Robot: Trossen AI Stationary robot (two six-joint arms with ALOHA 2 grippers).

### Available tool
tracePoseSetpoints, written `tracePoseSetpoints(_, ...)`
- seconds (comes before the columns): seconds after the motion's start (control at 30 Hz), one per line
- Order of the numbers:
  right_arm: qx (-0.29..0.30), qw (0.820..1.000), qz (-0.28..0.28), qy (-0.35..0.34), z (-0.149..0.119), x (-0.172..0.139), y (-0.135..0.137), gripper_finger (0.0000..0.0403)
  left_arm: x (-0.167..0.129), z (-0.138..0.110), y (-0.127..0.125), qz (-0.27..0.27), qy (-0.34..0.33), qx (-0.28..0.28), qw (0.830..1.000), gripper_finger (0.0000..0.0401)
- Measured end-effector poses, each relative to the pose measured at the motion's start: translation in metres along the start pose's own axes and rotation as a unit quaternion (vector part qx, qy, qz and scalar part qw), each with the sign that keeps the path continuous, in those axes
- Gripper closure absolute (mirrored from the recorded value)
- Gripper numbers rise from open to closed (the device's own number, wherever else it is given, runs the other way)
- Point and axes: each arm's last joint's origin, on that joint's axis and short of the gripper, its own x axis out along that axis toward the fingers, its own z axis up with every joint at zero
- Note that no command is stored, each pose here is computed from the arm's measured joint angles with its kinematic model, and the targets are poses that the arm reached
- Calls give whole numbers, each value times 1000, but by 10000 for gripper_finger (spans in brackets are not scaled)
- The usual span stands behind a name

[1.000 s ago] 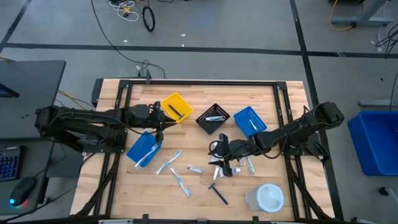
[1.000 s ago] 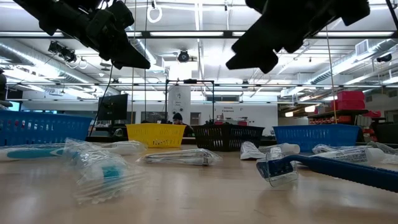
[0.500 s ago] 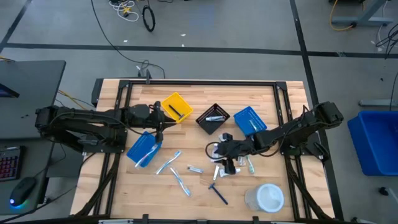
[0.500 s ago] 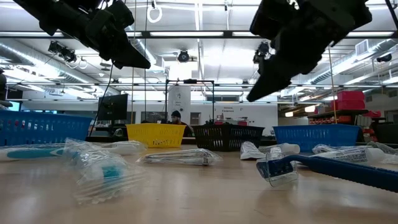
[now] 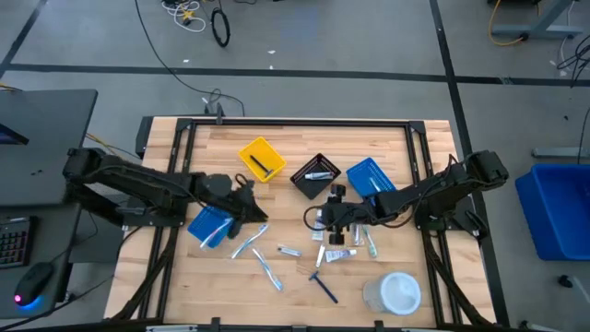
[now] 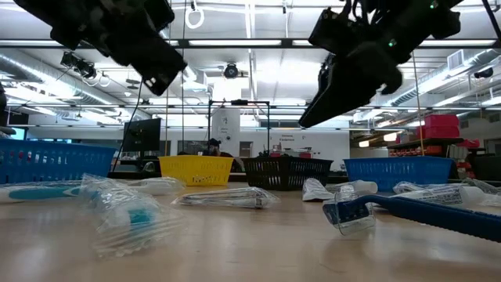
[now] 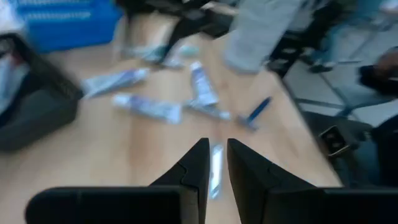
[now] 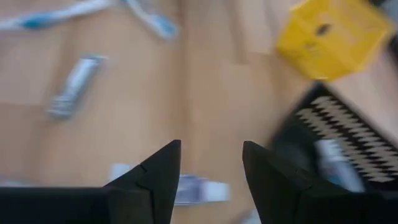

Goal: Pick & Place Travel size toiletries
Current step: Put the blue toothbrush into the left blue bin

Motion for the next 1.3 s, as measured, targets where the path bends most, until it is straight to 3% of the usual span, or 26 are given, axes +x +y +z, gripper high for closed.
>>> tracePoseSetpoints(0.17,9,999,-50,4,0,3,-12,220,16,10,-13,-6,22,1,1000,322)
tracePoseSetpoints(0.3,15,999,-36,6,-1,4,-14,214,22,15,-12,49,110,-11,993,296)
tracePoseSetpoints(0.4,24,1000,-17,6,0,4,-13,210,26,11,-10,87,188,-24,978,275)
tracePoseSetpoints(0.57,26,1000,3,7,0,4,-12,210,39,-13,-2,134,274,-108,946,247)
tracePoseSetpoints(0.73,26,1000,3,5,0,4,-12,222,55,-37,2,155,334,-116,923,239)
tracePoseSetpoints(0.9,27,1000,4,5,0,4,-12,234,65,-52,3,158,364,-116,911,243)
tracePoseSetpoints(1.07,27,1000,4,3,0,4,-12,243,69,-54,1,151,360,-114,913,259)
tracePoseSetpoints(1.3,27,1000,4,3,0,4,-12,254,73,-52,0,130,347,-101,923,333)
